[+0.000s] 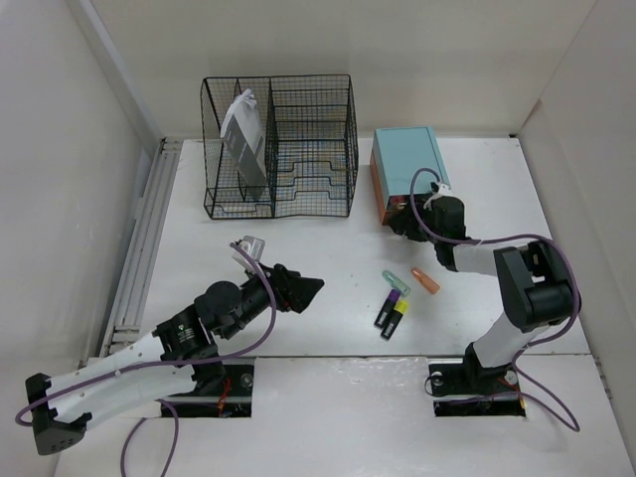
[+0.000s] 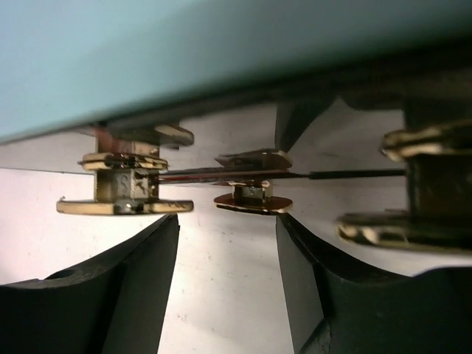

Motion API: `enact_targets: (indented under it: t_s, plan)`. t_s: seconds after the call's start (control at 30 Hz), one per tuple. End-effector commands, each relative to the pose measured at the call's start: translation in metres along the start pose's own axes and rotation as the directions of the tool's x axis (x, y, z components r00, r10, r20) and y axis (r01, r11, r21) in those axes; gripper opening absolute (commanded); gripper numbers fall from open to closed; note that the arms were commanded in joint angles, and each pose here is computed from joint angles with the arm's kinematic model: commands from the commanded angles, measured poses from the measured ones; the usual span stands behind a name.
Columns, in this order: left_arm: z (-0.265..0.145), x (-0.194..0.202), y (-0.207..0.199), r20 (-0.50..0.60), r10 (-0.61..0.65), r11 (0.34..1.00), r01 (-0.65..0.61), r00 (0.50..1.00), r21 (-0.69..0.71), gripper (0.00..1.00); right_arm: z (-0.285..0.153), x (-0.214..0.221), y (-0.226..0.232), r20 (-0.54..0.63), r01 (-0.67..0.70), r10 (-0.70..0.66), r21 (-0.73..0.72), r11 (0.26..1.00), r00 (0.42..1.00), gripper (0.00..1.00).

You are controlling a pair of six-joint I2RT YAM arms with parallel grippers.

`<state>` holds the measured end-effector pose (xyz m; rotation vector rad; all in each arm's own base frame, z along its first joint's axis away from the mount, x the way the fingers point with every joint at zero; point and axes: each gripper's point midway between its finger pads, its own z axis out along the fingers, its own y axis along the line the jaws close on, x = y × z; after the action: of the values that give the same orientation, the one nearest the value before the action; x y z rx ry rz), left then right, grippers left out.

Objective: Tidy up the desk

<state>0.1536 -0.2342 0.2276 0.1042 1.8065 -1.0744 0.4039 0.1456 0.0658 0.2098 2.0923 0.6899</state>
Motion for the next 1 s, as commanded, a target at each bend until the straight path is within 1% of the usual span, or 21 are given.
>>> enact_targets:
  t_s: [0.0, 0.17, 0.2, 0.27, 0.33, 0.37, 0.4, 0.43, 0.47, 0.5, 0.57, 0.6, 0.63, 0.73, 0.77, 0.8, 0.83, 0.87, 0.9, 0.93, 0.97]
  plan:
    - [-0.003, -0.019, -0.015, 0.050, -0.013, 0.999, 0.011, 0.999, 0.036, 0.77, -0.006, -0.015, 0.009, 0.068, -0.004, 0.006, -0.021, 1.000, 0.998, 0.60]
    - [0.008, -0.008, -0.026, 0.041, -0.067, 0.991, 0.061, 0.997, 0.119, 0.77, -0.022, -0.027, 0.034, 0.077, 0.075, -0.069, -0.089, 0.993, 0.995, 0.60]
    - [0.013, -0.005, -0.028, 0.038, -0.068, 0.990, 0.062, 0.997, 0.129, 0.77, -0.026, -0.018, 0.038, 0.019, 0.081, -0.080, -0.113, 0.990, 0.997, 0.60]
    - [0.031, 0.002, -0.034, 0.032, -0.100, 0.985, 0.094, 0.995, 0.147, 0.76, -0.031, -0.022, 0.051, 0.001, 0.159, -0.161, -0.168, 0.973, 0.987, 0.60]
    - [0.044, 0.009, -0.037, 0.017, -0.112, 0.982, 0.108, 0.994, 0.156, 0.72, -0.044, -0.018, 0.070, -0.041, 0.203, -0.222, -0.272, 0.941, 0.974, 0.56]
    - [0.059, 0.007, -0.042, 0.024, -0.126, 0.978, 0.120, 0.992, 0.170, 0.66, -0.049, -0.020, 0.079, -0.031, 0.272, -0.298, -0.322, 0.907, 0.954, 0.52]
    - [0.067, 0.007, -0.044, 0.018, -0.134, 0.974, 0.129, 0.991, 0.185, 0.62, -0.057, -0.035, 0.099, 0.009, 0.333, -0.358, -0.389, 0.859, 0.934, 0.44]
    - [0.074, 0.007, -0.047, 0.012, -0.151, 0.970, 0.145, 0.989, 0.196, 0.57, -0.068, -0.019, 0.107, -0.065, 0.326, -0.400, -0.469, 0.820, 0.914, 0.34]
    - [0.081, 0.003, -0.055, 0.019, -0.155, 0.964, 0.147, 0.988, 0.220, 0.50, -0.076, -0.024, 0.113, -0.061, 0.365, -0.449, -0.490, 0.792, 0.892, 0.20]
    - [0.095, 0.008, -0.055, 0.009, -0.161, 0.962, 0.155, 0.987, 0.226, 0.31, -0.084, -0.054, 0.126, 0.038, 0.505, -0.559, -0.484, 0.715, 0.828, 0.00]
    - [0.109, 0.006, -0.059, 0.003, -0.169, 0.955, 0.163, 0.986, 0.247, 0.10, -0.101, -0.064, 0.125, 0.036, 0.577, -0.631, -0.446, 0.684, 0.775, 0.00]
    - [0.125, 0.007, -0.061, -0.005, -0.178, 0.952, 0.174, 0.984, 0.252, 0.00, -0.110, -0.077, 0.128, 0.094, 0.659, -0.691, -0.415, 0.627, 0.717, 0.00]
    - [0.132, 0.008, -0.063, -0.026, -0.187, 0.945, 0.187, 0.982, 0.268, 0.00, -0.135, -0.098, 0.141, 0.185, 0.731, -0.724, -0.363, 0.578, 0.665, 0.00]
    - [0.161, 0.008, -0.062, -0.035, -0.246, 0.919, 0.244, 0.969, 0.308, 0.00, -0.183, -0.150, 0.136, 0.316, 0.824, -0.774, -0.052, 0.564, 0.549, 0.00]
    - [0.166, 0.014, -0.067, -0.064, -0.257, 0.905, 0.263, 0.964, 0.334, 0.00, -0.194, -0.172, 0.119, 0.316, 0.797, -0.784, 0.119, 0.592, 0.535, 0.45]
    - [0.174, 0.013, -0.063, -0.064, -0.276, 0.897, 0.281, 0.959, 0.341, 0.00, -0.204, -0.187, 0.113, 0.340, 0.776, -0.784, 0.196, 0.600, 0.520, 0.77]
    - [0.188, 0.018, -0.066, -0.081, -0.311, 0.878, 0.318, 0.947, 0.358, 0.00, -0.210, -0.194, 0.105, 0.335, 0.757, -0.785, 0.243, 0.606, 0.521, 0.92]
    - [0.196, 0.020, -0.064, -0.097, -0.320, 0.868, 0.333, 0.942, 0.369, 0.00, -0.212, -0.197, 0.099, 0.330, 0.749, -0.785, 0.260, 0.610, 0.524, 0.99]
    - [0.207, 0.012, -0.066, -0.081, -0.342, 0.856, 0.346, 0.936, 0.384, 0.08, -0.213, -0.199, 0.085, 0.298, 0.735, -0.785, 0.283, 0.617, 0.544, 0.99]
    - [0.221, 0.030, -0.053, -0.108, -0.363, 0.856, 0.377, 0.926, 0.353, 0.20, -0.211, -0.194, 0.078, 0.287, 0.723, -0.770, 0.270, 0.635, 0.569, 0.99]
    - [0.227, 0.023, -0.054, -0.097, -0.399, 0.833, 0.405, 0.912, 0.376, 0.33, -0.208, -0.192, 0.077, 0.295, 0.703, -0.740, 0.241, 0.669, 0.604, 0.92]
